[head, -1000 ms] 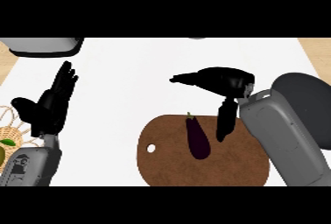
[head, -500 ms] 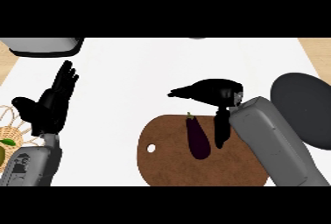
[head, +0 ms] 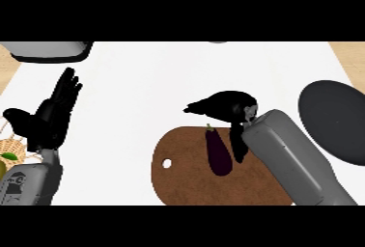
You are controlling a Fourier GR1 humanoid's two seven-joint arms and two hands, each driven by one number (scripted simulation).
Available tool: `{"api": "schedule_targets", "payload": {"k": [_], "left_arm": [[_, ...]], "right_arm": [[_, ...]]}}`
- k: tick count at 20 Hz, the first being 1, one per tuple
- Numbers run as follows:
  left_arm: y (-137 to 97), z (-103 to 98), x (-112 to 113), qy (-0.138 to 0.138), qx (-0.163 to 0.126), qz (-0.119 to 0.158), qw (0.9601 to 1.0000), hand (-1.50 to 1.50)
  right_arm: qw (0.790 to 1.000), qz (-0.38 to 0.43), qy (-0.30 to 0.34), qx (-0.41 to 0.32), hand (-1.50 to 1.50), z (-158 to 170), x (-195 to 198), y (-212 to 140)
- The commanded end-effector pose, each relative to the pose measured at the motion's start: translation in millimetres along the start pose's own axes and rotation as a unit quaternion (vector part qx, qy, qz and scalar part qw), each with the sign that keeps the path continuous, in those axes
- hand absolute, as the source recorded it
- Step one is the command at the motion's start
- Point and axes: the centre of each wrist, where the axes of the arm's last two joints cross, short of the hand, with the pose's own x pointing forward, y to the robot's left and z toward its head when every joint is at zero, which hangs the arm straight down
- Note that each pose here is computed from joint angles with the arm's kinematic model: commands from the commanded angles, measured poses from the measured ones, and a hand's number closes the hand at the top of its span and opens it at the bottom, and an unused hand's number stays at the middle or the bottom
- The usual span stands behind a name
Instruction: Pick the eggplant from the cutting board and place it in the pan
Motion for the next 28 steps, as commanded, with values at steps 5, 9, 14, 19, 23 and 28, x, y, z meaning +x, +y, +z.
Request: {"api": "schedule_targets", "payload": {"k": [5, 9, 14, 19, 23, 28], "left_arm": [[0, -18, -1, -0.003, -0.001, 0.001, 1.0, 0.0], [-18, -3, 7, 0.007, 0.006, 0.006, 0.9999, 0.0], [-2, 7, -21, 0.004, 0.007, -0.002, 1.0, 0.0], [-20, -7, 11, 0.001, 0.0, 0.001, 1.0, 0.0], [1, -21, 11, -0.001, 0.008, -0.004, 1.0, 0.0], [-10, -8, 2, -0.004, 0.001, 0.0, 1.0, 0.0]], "right_arm": [[0.998, 0.049, 0.035, 0.028, -1.5, -32, 6, 12], [0.998, 0.033, 0.037, 0.048, -1.5, -24, 3, 7], [0.997, 0.049, 0.035, 0.039, -1.5, -34, 3, 39], [0.995, 0.063, 0.056, 0.054, -1.5, -59, 1, 44], [0.994, 0.061, 0.047, 0.077, -1.5, -49, 2, 50], [0.992, 0.065, 0.037, 0.105, 1.5, -67, -7, 51]]}}
